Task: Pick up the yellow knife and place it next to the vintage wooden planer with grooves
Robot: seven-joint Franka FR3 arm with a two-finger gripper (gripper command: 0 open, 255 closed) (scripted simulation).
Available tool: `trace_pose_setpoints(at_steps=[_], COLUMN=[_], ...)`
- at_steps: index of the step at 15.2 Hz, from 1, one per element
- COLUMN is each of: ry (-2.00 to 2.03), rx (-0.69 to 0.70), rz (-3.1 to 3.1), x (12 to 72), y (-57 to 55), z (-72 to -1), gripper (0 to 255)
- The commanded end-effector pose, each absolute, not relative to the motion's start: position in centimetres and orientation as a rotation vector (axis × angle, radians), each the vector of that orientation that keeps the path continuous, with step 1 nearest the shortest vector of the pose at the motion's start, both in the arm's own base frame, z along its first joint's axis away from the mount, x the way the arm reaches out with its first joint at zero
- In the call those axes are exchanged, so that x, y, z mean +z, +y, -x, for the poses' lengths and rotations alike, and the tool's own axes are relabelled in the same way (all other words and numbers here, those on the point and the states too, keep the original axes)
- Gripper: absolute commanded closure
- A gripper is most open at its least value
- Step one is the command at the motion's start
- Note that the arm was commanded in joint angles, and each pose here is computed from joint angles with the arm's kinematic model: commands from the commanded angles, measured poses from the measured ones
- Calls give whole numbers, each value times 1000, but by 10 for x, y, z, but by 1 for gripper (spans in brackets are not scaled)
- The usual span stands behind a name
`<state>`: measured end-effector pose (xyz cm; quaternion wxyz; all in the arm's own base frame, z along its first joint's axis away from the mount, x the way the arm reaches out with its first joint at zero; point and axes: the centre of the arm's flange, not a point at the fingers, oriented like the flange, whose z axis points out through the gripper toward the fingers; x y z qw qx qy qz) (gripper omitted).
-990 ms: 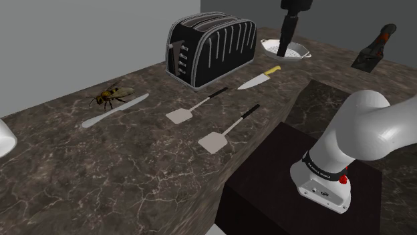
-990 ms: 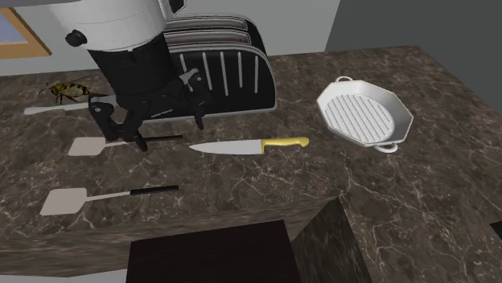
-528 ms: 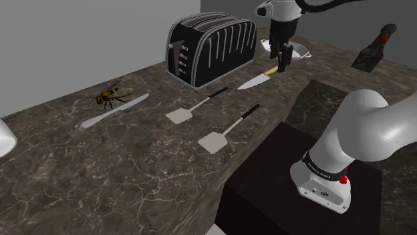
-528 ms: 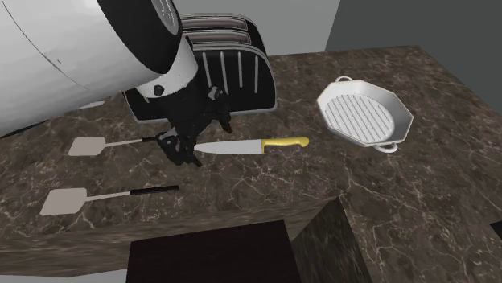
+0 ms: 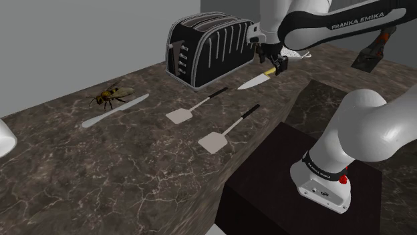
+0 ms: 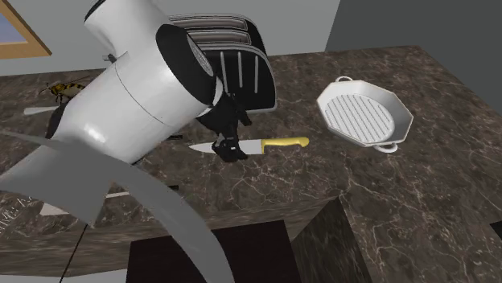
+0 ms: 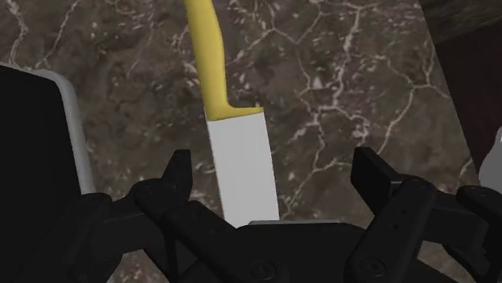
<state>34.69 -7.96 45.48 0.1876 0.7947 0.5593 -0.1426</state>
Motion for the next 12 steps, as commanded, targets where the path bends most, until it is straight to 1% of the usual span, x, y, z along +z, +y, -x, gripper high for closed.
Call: trace_pose_setpoints(at_steps=[1, 9, 12], ry=[1694, 1703, 1703], rx=[-434, -437, -437], rz=[-2076, -2062, -2062], x=[431, 395, 395], y=[-86, -107, -107], z=[-355, -357, -357], gripper=[0, 0, 0])
